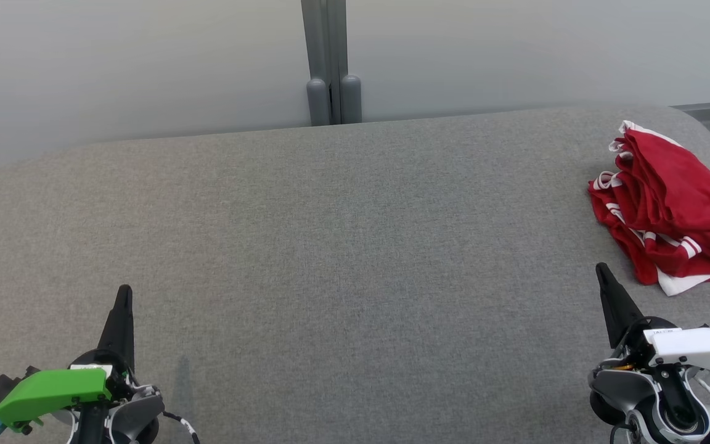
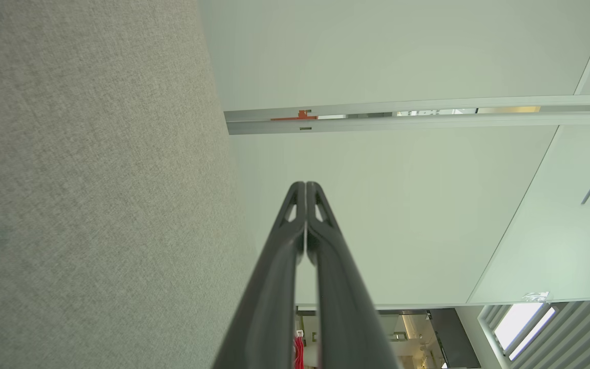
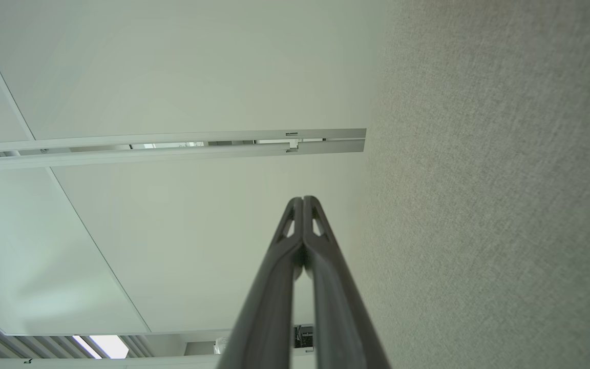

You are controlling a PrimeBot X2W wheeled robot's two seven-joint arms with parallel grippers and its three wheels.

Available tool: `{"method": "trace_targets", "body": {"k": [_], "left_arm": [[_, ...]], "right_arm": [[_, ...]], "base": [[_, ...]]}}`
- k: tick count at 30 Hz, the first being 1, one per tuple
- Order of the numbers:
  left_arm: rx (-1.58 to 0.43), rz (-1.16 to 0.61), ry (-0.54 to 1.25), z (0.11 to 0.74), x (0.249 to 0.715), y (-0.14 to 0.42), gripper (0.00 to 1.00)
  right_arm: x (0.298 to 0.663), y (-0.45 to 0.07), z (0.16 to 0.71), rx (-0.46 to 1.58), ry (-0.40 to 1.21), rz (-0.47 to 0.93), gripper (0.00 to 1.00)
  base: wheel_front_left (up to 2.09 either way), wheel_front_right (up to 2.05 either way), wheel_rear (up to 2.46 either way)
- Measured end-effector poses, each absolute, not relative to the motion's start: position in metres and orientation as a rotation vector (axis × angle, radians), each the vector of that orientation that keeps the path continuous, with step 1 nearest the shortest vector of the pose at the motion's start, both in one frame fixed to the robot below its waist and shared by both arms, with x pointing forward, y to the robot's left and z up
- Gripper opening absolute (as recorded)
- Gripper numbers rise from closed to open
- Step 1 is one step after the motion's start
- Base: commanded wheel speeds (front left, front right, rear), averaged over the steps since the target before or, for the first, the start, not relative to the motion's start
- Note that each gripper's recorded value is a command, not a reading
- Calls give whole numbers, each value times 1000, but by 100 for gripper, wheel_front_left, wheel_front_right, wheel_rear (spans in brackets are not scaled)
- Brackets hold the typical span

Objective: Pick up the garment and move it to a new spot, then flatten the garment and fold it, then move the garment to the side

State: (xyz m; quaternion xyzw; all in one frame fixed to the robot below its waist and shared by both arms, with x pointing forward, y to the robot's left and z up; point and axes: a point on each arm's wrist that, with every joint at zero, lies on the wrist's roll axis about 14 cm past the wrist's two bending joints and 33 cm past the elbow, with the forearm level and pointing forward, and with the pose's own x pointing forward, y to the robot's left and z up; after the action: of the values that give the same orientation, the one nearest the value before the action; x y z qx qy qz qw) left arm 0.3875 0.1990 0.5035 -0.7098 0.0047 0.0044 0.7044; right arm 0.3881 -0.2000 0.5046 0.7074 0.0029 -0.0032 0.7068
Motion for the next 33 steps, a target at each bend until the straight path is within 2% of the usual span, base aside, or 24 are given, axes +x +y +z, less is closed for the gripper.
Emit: {"method": "trace_targets", "body": {"k": [33], "left_arm": [[-1578, 9, 10, 504, 387, 199, 0]], "right_arm": [[388, -200, 505, 1572, 6, -7, 0]], "base": [[0, 0, 0]]}}
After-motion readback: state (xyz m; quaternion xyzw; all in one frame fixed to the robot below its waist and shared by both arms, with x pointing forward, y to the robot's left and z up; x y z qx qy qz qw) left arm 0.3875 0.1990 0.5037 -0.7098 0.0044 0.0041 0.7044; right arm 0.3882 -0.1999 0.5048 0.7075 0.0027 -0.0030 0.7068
